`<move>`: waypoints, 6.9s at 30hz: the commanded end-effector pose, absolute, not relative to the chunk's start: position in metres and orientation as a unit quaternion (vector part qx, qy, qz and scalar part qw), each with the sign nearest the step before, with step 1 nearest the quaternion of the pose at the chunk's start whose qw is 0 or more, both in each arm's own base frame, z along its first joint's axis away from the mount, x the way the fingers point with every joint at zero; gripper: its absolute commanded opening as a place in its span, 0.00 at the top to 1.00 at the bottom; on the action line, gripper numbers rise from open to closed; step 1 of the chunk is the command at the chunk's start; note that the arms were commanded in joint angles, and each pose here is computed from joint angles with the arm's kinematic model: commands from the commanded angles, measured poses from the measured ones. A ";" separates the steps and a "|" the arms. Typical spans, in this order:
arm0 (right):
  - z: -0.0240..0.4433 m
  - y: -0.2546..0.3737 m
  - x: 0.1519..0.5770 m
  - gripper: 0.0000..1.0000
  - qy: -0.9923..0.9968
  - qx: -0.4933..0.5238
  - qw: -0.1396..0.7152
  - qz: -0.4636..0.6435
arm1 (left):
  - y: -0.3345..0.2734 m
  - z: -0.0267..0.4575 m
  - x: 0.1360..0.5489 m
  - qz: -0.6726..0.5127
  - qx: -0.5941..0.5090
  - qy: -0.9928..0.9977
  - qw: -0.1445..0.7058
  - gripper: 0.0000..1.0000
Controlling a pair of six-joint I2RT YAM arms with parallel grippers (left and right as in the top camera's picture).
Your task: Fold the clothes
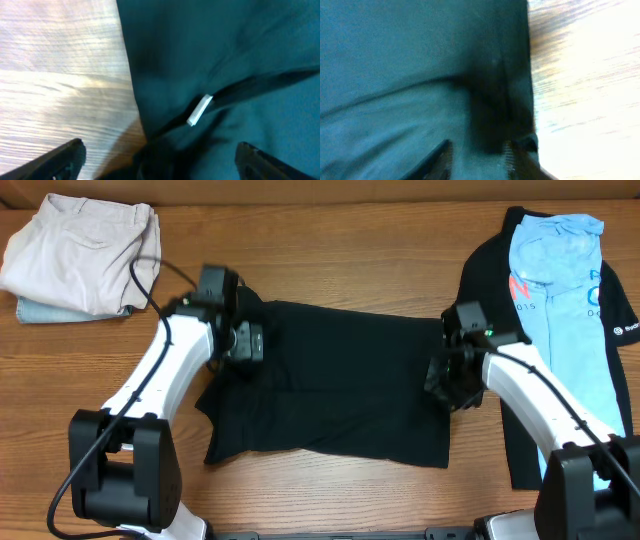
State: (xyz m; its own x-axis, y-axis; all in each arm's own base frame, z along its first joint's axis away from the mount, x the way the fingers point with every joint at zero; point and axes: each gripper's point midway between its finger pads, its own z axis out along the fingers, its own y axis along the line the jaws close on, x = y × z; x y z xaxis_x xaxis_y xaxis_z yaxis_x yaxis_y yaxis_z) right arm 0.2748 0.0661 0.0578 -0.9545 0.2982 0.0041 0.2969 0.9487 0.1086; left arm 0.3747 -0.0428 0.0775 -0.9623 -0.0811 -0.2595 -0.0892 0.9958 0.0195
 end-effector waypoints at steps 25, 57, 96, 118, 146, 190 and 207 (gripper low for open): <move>0.129 0.065 0.330 0.21 0.988 0.100 0.102 0.057 | -0.111 0.049 0.422 0.037 0.169 0.981 0.091 0.10; 0.130 0.066 0.335 0.17 0.988 0.090 0.112 0.059 | -0.138 0.085 0.434 -0.067 0.160 0.982 0.078 0.42; 0.129 0.066 0.333 0.16 0.988 0.087 0.110 0.057 | 0.012 0.133 0.436 0.277 -0.042 0.960 0.025 0.96; 0.131 0.067 0.338 0.16 0.987 0.086 0.119 0.060 | 0.082 0.100 0.389 0.217 -0.095 0.966 -0.102 0.00; 0.131 0.068 0.340 0.16 0.987 0.086 0.122 0.063 | -0.038 0.063 0.507 -0.023 0.167 0.983 0.078 0.00; 0.133 0.069 0.347 0.16 0.985 0.085 0.137 0.067 | -0.045 0.174 0.536 -0.020 0.092 0.977 0.192 0.96; 0.129 0.068 0.330 0.16 0.990 0.077 0.103 0.060 | -0.075 0.111 0.436 -0.047 0.043 0.997 -0.045 0.96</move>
